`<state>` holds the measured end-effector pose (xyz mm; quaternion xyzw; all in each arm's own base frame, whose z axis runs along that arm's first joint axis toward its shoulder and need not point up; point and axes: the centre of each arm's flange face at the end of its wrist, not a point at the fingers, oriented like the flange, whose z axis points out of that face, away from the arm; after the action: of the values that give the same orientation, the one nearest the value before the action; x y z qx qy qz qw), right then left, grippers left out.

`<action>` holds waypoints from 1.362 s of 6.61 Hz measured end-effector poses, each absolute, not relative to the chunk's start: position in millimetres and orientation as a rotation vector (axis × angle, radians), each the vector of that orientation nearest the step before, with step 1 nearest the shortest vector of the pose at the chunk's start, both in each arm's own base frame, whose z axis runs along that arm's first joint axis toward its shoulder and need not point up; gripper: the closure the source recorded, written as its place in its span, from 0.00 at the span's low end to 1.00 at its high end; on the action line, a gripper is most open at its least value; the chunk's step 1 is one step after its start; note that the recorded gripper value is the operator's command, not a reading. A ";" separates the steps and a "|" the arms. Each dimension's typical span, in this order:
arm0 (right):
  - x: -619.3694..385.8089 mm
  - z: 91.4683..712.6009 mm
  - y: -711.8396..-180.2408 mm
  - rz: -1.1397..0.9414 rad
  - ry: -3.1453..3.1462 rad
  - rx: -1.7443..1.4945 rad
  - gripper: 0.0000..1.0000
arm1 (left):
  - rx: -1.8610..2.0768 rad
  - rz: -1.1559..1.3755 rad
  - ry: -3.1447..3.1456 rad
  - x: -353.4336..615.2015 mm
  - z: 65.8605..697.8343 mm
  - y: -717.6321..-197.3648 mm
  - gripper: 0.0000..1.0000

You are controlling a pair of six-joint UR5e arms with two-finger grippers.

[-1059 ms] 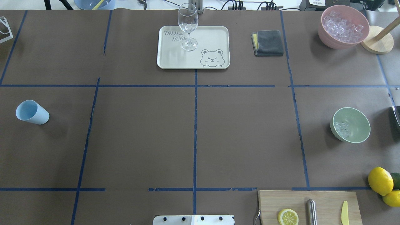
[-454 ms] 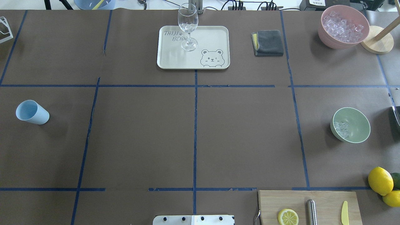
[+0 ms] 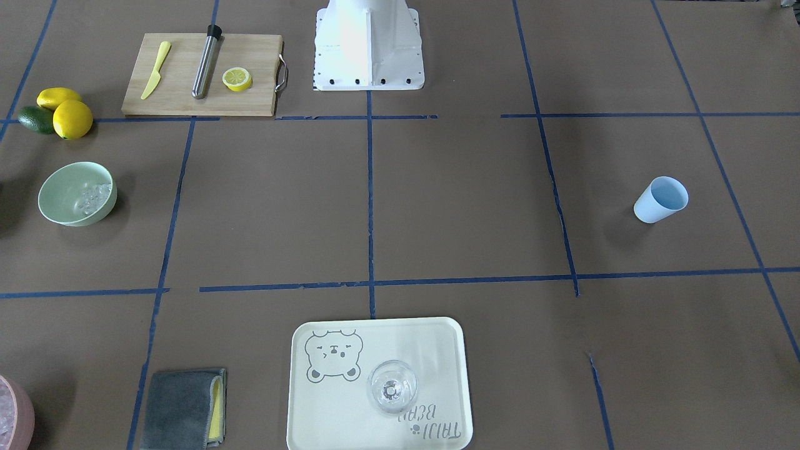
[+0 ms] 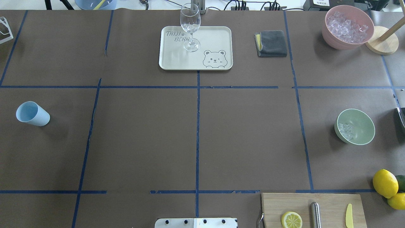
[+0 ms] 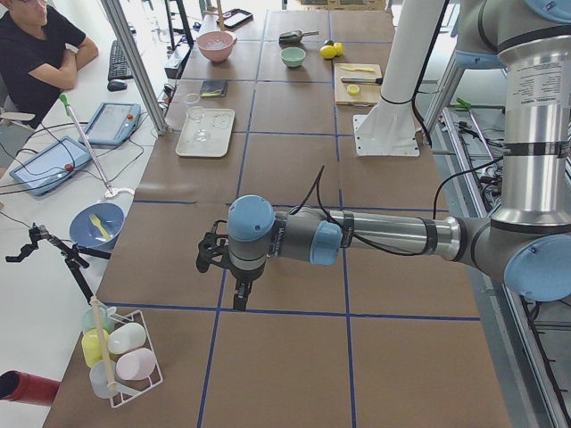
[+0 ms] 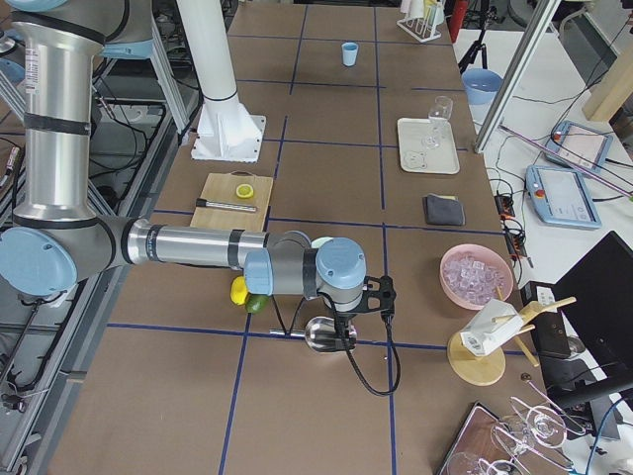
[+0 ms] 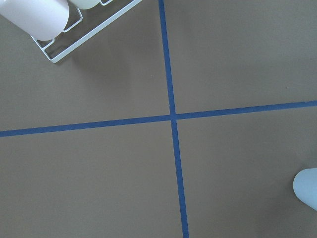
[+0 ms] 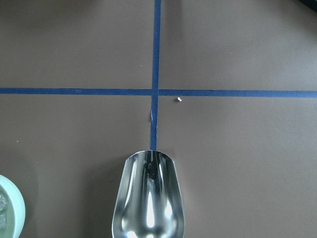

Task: Pour ice into bowl

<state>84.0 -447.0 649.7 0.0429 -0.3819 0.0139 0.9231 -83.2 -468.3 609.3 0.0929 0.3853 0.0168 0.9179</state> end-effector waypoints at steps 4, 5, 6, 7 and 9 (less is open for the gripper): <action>85.5 650.0 -448.6 0.029 -0.763 0.091 0.00 | 0.200 0.032 0.790 -85.9 606.2 -470.8 0.00; 85.4 649.8 -448.8 0.029 -0.764 0.091 0.00 | 0.201 0.031 0.790 -86.7 606.0 -470.9 0.00; 85.1 649.4 -449.2 0.028 -0.764 0.091 0.00 | 0.201 0.030 0.789 -87.3 606.0 -470.8 0.00; 85.1 648.7 -449.4 0.028 -0.764 0.093 0.00 | 0.202 0.029 0.789 -87.5 605.7 -471.0 0.00; 85.3 647.7 -449.6 0.029 -0.764 0.094 0.00 | 0.203 0.030 0.789 -87.7 605.3 -471.3 0.00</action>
<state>85.3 -449.6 647.7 0.0460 -0.3725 0.0140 0.9268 -87.7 -471.3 605.3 0.0988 0.3838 0.0147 0.9180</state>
